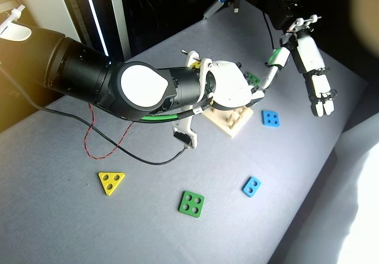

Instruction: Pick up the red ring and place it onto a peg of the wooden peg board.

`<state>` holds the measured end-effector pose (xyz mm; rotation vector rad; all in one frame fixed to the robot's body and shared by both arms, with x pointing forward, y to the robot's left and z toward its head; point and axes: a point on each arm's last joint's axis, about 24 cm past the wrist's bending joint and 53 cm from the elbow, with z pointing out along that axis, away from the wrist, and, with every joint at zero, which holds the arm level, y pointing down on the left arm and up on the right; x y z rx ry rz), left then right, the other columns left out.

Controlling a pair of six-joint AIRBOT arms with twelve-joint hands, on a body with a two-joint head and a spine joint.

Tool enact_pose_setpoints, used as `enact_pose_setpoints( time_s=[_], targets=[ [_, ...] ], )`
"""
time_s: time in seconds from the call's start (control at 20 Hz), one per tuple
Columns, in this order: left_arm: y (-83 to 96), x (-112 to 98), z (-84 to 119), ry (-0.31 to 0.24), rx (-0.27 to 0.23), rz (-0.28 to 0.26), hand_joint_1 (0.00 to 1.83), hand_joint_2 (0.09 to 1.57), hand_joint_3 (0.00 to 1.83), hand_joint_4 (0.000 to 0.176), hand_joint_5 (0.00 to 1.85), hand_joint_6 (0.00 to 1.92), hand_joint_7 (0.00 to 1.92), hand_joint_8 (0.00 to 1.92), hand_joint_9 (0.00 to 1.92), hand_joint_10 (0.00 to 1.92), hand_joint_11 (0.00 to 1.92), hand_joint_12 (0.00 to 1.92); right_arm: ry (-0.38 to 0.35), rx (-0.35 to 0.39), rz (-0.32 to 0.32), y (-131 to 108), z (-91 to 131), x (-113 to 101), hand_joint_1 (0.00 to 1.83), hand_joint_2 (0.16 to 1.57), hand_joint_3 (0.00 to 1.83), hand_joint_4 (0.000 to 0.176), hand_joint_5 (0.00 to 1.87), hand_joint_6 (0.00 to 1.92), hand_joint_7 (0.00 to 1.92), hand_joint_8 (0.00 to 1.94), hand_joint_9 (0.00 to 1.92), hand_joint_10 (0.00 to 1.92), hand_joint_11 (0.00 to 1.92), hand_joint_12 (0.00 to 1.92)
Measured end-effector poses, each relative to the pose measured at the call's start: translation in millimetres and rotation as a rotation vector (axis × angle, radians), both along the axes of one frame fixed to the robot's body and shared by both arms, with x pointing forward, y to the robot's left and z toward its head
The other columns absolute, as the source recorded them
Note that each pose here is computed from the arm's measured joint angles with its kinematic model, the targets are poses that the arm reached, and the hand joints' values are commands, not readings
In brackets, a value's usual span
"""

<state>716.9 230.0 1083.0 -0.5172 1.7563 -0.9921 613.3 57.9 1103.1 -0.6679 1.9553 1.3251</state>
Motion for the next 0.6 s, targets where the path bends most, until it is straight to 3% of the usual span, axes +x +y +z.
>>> enact_pose_setpoints(
  time_s=[0.2, 0.35, 0.55, 0.6],
  targets=[
    [-1.2, 0.4, 1.5, -0.004, -0.002, -0.002, 0.37, 0.94, 0.0, 0.158, 0.05, 0.0, 0.0, 0.0, 0.0, 0.0, 0.0, 0.0, -0.002, -0.014, -0.004, 0.4, -5.9, 0.8, 1.14, 1.11, 0.0, 0.0, 0.98, 1.0, 0.72, 0.0, 0.26, 0.55, 0.0, 1.4],
    [-0.4, 0.9, 1.5, -0.004, 0.001, -0.001, 0.36, 0.93, 0.0, 0.155, 0.04, 0.0, 0.0, 0.0, 0.0, 0.0, 0.0, 0.0, -0.003, -0.02, -0.011, -0.1, -7.8, 3.1, 1.12, 1.12, 0.0, 0.0, 0.96, 1.04, 0.71, 0.0, 0.23, 0.57, 0.0, 1.34],
    [-0.4, 0.9, 1.5, -0.004, 0.0, -0.001, 0.37, 0.94, 0.0, 0.155, 0.04, 0.0, 0.0, 0.0, 0.0, 0.0, 0.0, 0.0, -0.003, -0.026, -0.019, 0.2, -11.0, 5.9, 1.11, 1.12, 0.0, 0.0, 0.96, 1.04, 0.71, 0.0, 0.19, 0.68, 0.0, 1.4],
    [-0.4, 0.9, 1.5, -0.004, 0.001, -0.001, 0.37, 0.93, 0.0, 0.166, 0.04, 0.0, 0.0, 0.0, 0.0, 0.0, 0.0, 0.0, -0.002, -0.025, -0.018, 0.9, -10.7, 5.5, 1.1, 1.13, 0.0, 0.0, 0.95, 1.07, 0.7, 0.0, 0.17, 0.7, 0.0, 1.43]
  ],
)
